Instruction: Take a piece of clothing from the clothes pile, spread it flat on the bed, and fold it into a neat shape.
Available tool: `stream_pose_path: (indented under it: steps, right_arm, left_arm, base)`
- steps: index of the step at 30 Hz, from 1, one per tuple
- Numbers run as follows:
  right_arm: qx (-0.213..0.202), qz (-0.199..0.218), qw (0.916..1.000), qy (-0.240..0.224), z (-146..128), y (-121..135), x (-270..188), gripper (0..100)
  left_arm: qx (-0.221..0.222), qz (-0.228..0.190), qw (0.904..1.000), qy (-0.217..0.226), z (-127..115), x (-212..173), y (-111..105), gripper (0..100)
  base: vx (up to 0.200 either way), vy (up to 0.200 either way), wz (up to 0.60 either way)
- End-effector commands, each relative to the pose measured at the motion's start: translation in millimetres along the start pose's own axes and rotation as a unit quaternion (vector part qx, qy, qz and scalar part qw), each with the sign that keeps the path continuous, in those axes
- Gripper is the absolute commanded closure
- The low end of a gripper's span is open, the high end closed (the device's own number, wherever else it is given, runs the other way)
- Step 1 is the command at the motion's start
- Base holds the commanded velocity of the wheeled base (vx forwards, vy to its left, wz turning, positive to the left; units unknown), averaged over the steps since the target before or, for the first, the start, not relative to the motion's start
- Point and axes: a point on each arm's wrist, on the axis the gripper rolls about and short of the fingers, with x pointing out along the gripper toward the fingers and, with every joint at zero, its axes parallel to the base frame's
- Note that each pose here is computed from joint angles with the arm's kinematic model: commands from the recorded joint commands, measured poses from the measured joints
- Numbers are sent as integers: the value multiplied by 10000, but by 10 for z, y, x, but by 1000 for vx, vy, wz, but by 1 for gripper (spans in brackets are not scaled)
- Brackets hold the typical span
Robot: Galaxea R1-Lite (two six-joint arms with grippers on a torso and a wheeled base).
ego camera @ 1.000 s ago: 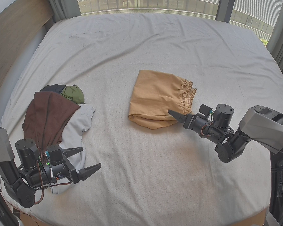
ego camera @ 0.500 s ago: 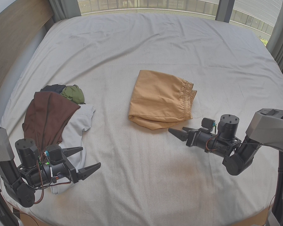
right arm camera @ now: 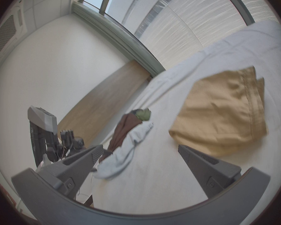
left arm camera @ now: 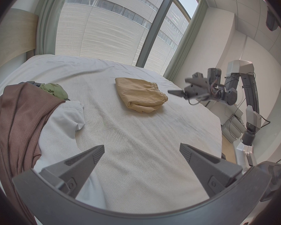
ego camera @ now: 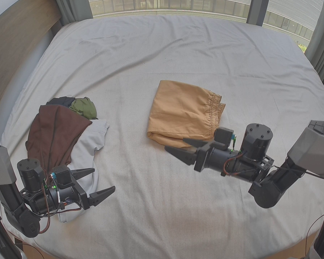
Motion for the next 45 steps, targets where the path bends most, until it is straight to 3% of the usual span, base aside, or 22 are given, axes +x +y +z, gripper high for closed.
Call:
stream_pose_path:
  steps: [1,13,20,32,37,40,43,44,45]
  right_arm:
    - [-183,3,9972,-720,437,-148,91,0]
    - [-34,-816,9883,-1290,789,-1183,218,0]
    - [118,-1084,9874,-1144,648,-1535,354,0]
    - [351,-1401,9860,-835,207,-1841,365,0]
    - [303,-1425,9848,-947,268,-1803,346,0]
    - [161,-1292,9848,-1147,591,-1455,187,0]
    - [161,-1292,9848,-1147,591,-1455,187,0]
    - [5,-1143,9856,-1245,931,-921,-107,0]
    - [5,-1143,9856,-1245,931,-921,-107,0]
  left_arm:
    - [2,-22,10000,13,-5,5,-9,0]
    - [-6,-23,10000,26,-12,8,-8,0]
    - [-6,-23,10000,26,-11,4,-10,0]
    - [1,-15,10000,12,-4,-4,-11,0]
    - [-8,8,10000,4,0,-19,-7,0]
    - [-17,-10,10000,-59,32,-24,-17,0]
    - [-17,-10,10000,-59,32,-24,-17,0]
    - [-83,-135,9995,-278,150,-51,-102,0]
    - [-83,-135,9995,-278,150,-51,-102,0]
  base:
    - [0,0,0]
    - [0,0,0]
    - [0,0,0]
    - [0,0,0]
    - [0,0,0]
    - [0,0,0]
    - [0,0,0]
    - [0,0,0]
    - [0,0,0]
